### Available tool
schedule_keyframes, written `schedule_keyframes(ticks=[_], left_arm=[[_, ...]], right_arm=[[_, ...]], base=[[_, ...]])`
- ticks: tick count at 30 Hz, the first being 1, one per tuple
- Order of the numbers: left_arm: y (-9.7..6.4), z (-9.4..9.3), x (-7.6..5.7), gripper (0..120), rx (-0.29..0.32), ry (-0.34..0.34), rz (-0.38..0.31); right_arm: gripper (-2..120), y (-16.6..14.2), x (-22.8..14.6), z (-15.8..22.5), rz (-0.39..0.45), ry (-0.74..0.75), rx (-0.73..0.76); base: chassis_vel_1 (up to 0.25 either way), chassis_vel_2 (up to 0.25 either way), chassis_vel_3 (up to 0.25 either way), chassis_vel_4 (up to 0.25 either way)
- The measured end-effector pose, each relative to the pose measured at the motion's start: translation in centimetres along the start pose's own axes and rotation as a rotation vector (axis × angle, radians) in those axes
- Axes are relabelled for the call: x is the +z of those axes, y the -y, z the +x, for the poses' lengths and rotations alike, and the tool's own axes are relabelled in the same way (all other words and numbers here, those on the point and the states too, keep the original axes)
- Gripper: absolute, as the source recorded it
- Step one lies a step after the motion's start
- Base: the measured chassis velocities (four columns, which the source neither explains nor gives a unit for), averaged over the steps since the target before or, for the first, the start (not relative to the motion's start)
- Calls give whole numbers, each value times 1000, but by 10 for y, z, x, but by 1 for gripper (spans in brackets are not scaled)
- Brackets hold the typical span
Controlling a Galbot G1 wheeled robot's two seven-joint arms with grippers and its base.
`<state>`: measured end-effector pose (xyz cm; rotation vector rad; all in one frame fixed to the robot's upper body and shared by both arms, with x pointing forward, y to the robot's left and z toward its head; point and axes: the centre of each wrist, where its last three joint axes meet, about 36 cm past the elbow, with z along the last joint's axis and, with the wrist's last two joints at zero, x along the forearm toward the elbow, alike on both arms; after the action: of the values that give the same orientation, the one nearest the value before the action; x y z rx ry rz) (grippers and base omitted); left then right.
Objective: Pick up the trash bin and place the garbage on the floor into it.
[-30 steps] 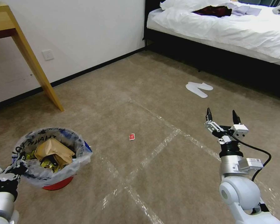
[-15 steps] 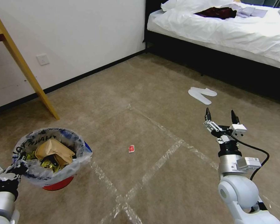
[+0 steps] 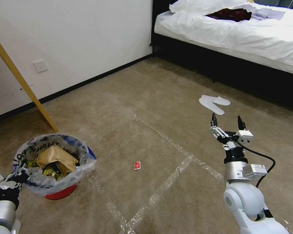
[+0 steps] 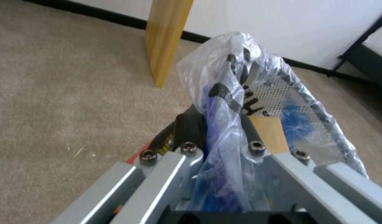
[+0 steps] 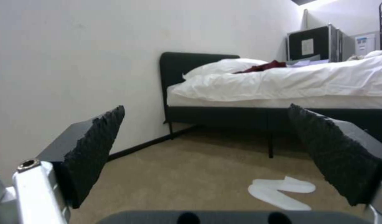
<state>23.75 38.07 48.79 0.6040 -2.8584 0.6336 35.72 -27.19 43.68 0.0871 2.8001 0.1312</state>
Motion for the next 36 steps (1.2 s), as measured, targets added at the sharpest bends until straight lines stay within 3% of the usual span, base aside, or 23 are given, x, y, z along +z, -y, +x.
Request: schedule_keyframes(ticks=[18,36], left_arm=[[-3,-3,0,5,-6,1,2],[-3,-2,1,5,-8,0,4]], right_arm=[[100,-1,7,-4,2,-10,-13],[100,-2,7,-5,2,-8,-9]], base=[[-9,6,7,-6],[-115,119,128,-115]])
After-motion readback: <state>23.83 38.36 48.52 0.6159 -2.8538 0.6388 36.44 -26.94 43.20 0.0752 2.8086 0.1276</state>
